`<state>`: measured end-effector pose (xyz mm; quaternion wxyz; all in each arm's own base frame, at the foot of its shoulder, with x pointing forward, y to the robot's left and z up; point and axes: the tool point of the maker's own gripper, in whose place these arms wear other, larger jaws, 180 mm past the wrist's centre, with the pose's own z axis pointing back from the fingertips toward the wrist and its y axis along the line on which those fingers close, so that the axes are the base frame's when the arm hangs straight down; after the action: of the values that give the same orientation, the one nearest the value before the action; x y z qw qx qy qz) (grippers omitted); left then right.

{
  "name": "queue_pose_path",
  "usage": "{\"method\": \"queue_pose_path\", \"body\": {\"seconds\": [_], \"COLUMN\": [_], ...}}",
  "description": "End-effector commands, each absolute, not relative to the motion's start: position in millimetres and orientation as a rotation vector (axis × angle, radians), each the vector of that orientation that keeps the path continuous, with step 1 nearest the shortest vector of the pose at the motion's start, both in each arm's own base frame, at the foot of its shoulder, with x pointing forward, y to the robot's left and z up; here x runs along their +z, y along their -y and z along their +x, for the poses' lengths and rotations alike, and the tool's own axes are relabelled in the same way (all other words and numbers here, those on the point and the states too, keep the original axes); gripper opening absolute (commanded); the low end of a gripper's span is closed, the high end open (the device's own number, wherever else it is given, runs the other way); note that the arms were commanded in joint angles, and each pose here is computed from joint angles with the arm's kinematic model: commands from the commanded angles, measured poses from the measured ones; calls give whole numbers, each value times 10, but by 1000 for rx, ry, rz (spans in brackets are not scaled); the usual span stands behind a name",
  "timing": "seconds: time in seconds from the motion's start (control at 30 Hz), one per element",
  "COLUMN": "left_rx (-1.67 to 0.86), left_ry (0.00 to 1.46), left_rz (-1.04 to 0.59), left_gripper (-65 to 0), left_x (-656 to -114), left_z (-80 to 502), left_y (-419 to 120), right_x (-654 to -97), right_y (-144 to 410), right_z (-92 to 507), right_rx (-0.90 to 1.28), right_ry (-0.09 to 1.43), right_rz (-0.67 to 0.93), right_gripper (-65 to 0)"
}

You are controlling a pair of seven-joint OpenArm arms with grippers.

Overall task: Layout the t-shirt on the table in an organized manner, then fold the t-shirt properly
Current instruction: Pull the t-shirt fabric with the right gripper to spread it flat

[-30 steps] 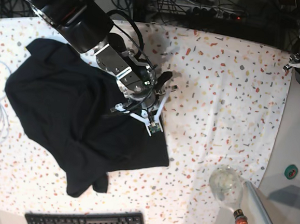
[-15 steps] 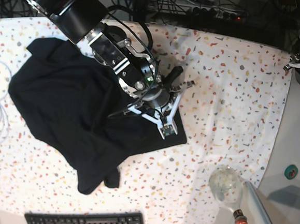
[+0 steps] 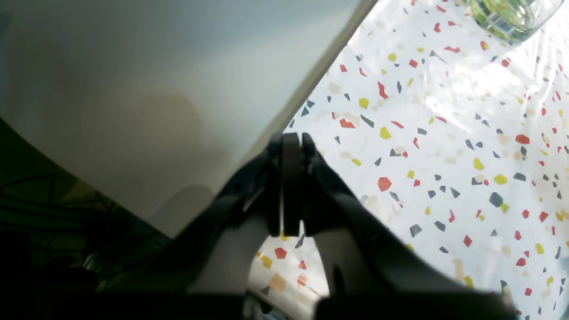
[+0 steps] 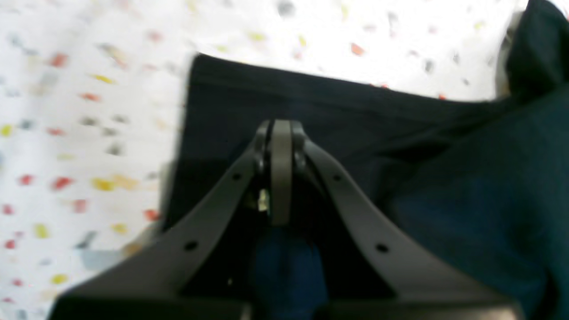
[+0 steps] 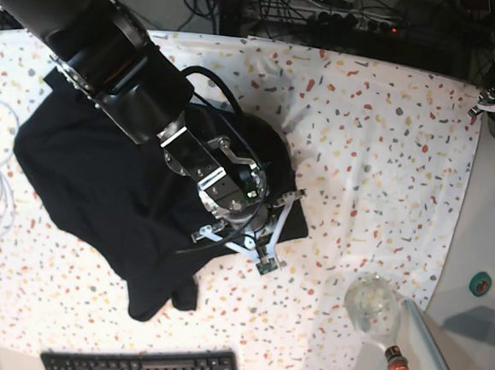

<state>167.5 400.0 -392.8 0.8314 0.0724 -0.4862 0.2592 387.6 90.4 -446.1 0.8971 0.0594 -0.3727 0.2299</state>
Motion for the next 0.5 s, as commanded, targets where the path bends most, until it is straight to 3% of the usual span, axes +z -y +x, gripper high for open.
{"method": "queue_pose_path", "body": {"seconds": [0.0, 0.27, 0.47], "left_rx": [529, 532, 532], "left_ry": [1070, 1086, 1088], "left_rz": [165, 156, 156], "left_gripper": [-650, -650, -650], "left_x": [-3801, -3778, -3775], "left_z": [1734, 1813, 1818], "left_y": [-4063, -4048, -4048], "right_x": [-4300, -4691, -5044], "right_y": [-919, -607, -796], "right_z": [4056, 3932, 3371], "right_rx": [457, 398, 450], "right_ry": [827, 745, 635], "right_rz": [126, 75, 177], "right_gripper": [-650, -650, -650]}}
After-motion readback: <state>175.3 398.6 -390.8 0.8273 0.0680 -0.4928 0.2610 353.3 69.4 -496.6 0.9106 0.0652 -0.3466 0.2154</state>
